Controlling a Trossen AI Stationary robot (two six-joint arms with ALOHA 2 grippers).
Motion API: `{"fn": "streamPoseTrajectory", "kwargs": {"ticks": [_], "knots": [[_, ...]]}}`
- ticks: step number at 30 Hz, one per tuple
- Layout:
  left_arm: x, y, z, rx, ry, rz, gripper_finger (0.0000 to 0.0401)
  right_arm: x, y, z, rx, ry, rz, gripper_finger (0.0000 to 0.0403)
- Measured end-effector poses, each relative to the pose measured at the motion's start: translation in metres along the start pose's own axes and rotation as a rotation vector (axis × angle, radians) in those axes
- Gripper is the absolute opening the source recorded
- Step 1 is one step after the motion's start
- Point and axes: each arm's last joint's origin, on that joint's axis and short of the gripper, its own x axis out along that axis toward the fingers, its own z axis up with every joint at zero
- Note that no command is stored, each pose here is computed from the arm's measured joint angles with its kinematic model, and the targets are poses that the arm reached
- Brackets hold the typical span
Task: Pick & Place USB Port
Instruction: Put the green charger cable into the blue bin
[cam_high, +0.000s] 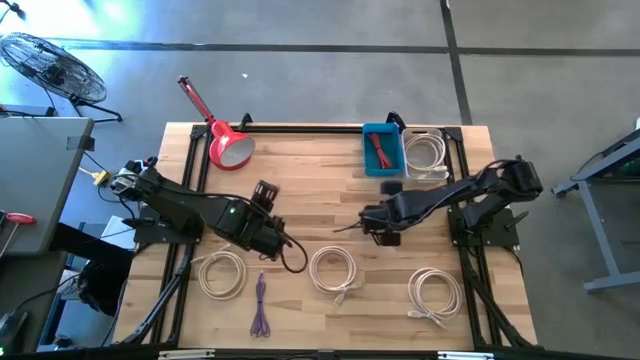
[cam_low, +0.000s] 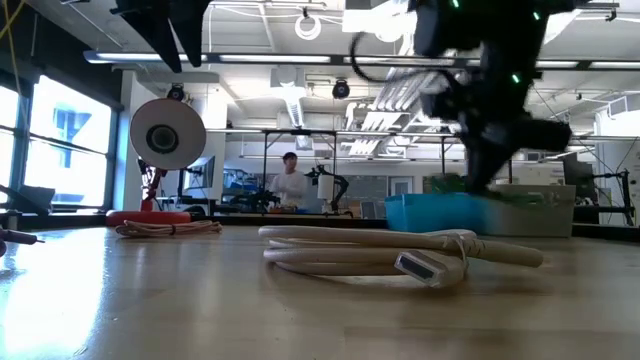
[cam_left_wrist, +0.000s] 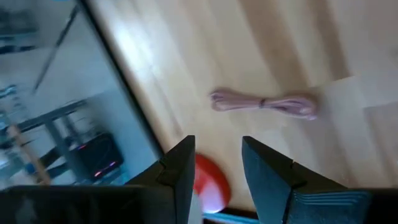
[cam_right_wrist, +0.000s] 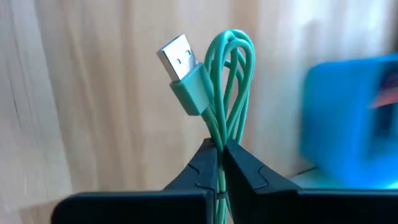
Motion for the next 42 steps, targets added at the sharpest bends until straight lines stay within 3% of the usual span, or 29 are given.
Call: {"fn": "streamPoseTrajectory", "kwargs": {"ticks": [5, 9, 12, 15, 20, 26, 34, 42], "knots": [[0.000, 0.003, -0.004, -0.012, 0.042, 0.106, 0.0127, -0.044, -0.024, 0.027, 0.044, -0.092, -0.142, 0.0004], [-0.001, 0.006, -0.007, -0.029, 0.068, 0.207, 0.0127, -0.074, -0.059, 0.045, 0.157, -0.172, -0.248, 0.0003], [-0.001, 0.006, -0.009, -0.041, 0.079, 0.221, 0.0127, -0.089, -0.091, 0.054, 0.248, -0.215, -0.236, 0.0003], [-0.001, 0.005, -0.009, -0.050, 0.079, 0.176, 0.0127, -0.090, -0.128, 0.060, 0.349, -0.267, -0.129, 0.0003], [0.000, 0.002, -0.009, -0.082, 0.077, 0.083, 0.0127, -0.068, -0.186, 0.051, 0.562, -0.308, 0.040, 0.0002], [0.000, 0.001, -0.009, -0.095, 0.077, 0.040, 0.0127, -0.019, -0.223, 0.018, 0.771, -0.192, 0.064, 0.0002], [0.000, -0.001, -0.009, -0.116, 0.077, -0.015, 0.0127, 0.044, -0.232, -0.011, 0.907, -0.263, 0.193, 0.0001], [0.000, -0.001, -0.009, -0.116, 0.078, -0.013, 0.0127, 0.060, -0.226, -0.026, 0.880, -0.188, 0.186, 0.0005]]}}
